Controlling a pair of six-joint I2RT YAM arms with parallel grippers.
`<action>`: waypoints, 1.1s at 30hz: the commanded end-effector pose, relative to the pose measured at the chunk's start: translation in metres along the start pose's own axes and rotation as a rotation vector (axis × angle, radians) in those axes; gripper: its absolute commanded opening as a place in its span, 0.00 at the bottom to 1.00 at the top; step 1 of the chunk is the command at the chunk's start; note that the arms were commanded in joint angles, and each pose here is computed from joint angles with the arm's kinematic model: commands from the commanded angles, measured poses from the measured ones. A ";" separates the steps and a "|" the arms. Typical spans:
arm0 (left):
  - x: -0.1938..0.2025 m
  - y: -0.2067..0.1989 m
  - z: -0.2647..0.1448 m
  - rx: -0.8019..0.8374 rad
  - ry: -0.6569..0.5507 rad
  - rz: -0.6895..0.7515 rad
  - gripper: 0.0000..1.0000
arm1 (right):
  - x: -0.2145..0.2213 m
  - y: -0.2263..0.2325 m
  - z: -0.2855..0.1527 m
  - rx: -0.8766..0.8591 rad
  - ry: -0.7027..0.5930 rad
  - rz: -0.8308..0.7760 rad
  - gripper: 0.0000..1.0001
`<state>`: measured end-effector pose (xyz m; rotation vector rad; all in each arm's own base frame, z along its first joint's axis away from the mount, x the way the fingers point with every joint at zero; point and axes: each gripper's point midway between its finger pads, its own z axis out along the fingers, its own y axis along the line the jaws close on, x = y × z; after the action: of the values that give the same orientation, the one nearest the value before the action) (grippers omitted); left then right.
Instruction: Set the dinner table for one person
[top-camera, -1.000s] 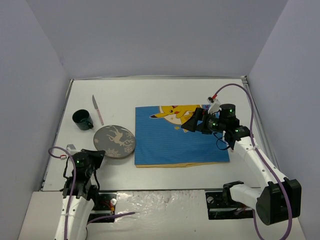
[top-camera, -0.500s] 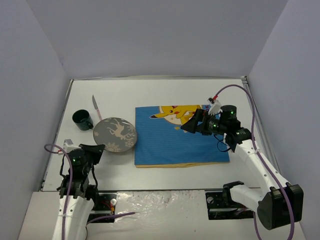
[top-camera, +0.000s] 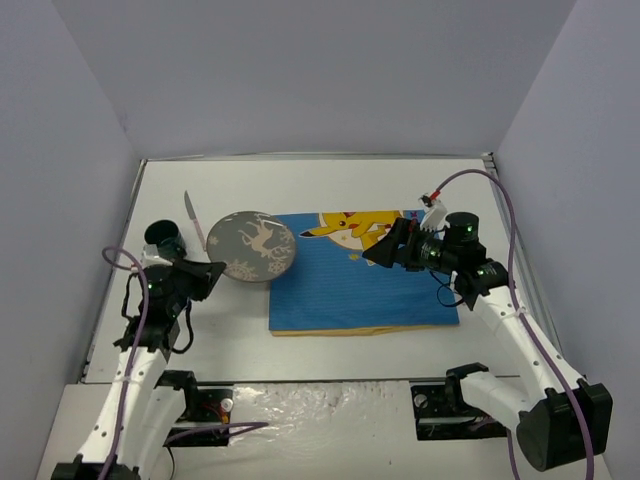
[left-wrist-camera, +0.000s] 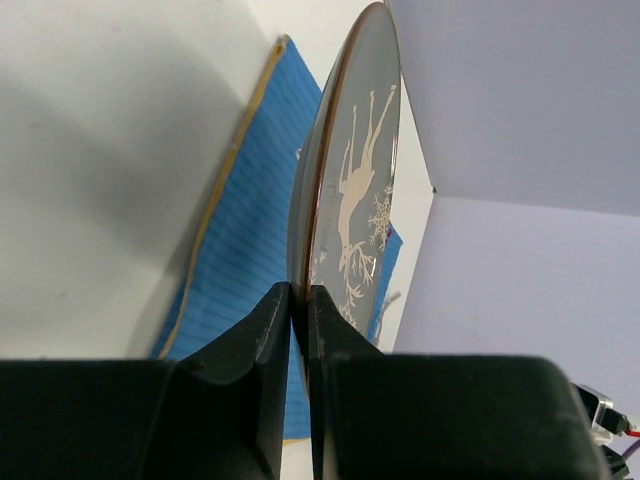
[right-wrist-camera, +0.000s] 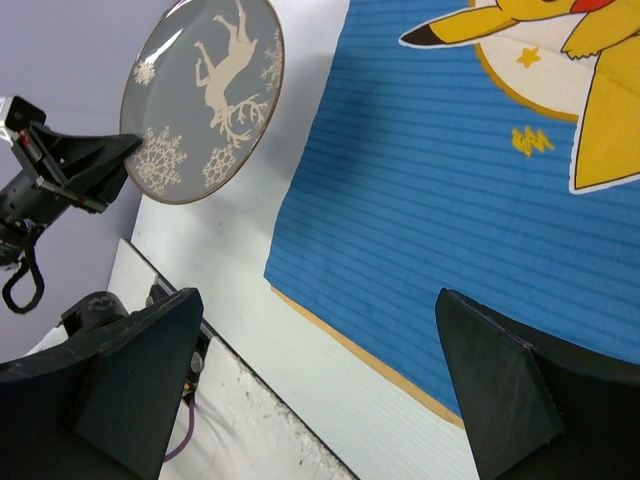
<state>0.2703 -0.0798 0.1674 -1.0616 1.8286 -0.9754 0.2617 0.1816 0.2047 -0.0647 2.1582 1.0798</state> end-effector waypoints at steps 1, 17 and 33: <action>-0.004 -0.149 -0.018 0.478 0.036 0.108 0.00 | -0.032 0.035 -0.011 -0.085 -0.096 -0.081 0.99; 0.107 -0.201 0.062 0.600 0.302 0.204 0.00 | -0.055 0.049 -0.034 -0.049 -0.204 -0.115 0.99; 0.188 -0.173 0.100 0.596 0.477 0.203 0.00 | -0.052 0.041 -0.043 0.022 -0.199 -0.120 0.99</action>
<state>0.3298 -0.3077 0.1196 -0.4617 2.1671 -1.3376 0.2581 0.1657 0.2512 -0.0291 2.0560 0.9772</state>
